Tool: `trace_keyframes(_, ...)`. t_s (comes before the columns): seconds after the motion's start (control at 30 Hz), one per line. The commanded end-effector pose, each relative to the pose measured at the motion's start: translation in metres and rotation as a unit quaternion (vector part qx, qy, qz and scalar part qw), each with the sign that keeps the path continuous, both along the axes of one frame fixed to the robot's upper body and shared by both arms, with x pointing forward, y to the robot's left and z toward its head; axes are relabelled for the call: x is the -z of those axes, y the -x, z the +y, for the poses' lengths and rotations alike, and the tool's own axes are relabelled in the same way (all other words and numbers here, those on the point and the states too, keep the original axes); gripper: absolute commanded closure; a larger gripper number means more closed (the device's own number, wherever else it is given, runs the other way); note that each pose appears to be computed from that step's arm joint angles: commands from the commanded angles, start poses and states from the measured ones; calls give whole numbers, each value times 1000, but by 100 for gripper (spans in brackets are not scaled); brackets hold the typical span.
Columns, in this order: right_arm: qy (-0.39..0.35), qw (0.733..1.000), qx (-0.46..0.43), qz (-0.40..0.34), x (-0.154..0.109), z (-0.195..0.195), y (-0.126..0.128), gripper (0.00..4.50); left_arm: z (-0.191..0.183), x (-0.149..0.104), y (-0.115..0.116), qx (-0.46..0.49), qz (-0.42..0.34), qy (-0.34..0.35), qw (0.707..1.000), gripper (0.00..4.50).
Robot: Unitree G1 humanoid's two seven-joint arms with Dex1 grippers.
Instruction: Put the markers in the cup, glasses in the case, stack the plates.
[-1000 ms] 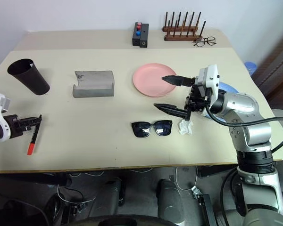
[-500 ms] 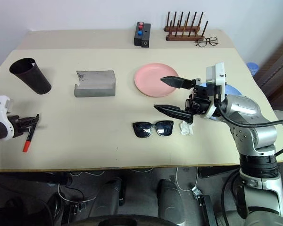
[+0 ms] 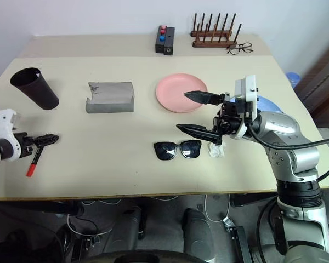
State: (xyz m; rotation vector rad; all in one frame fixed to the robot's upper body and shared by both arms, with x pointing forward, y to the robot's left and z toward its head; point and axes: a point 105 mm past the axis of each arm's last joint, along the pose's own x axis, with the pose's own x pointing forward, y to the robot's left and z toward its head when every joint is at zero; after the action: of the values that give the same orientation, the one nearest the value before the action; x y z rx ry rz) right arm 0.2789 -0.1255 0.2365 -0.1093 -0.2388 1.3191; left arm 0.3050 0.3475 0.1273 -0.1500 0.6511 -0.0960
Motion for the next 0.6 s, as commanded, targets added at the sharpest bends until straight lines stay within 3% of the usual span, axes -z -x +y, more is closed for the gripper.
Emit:
trace_keyframes(0.03, 1, 1000, 1, -21, -8, 0, 3, 0, 7, -26, 1, 5, -13, -23, 1000, 7)
trace_keyframes(0.17, 2, 1000, 3, -19, -6, 0, 2, 0, 16, -30, 9, -3, 37, -28, 999, 7)
trace_keyframes(0.37, 2, 1000, 3, -17, -3, 2, 1, 0, 16, -53, 2, -19, 101, 20, 994, 7)
trace_keyframes(0.6, -2, 1000, 12, -20, -2, 2, 0, 0, 8, -29, -6, 18, 178, 5, 984, 7)
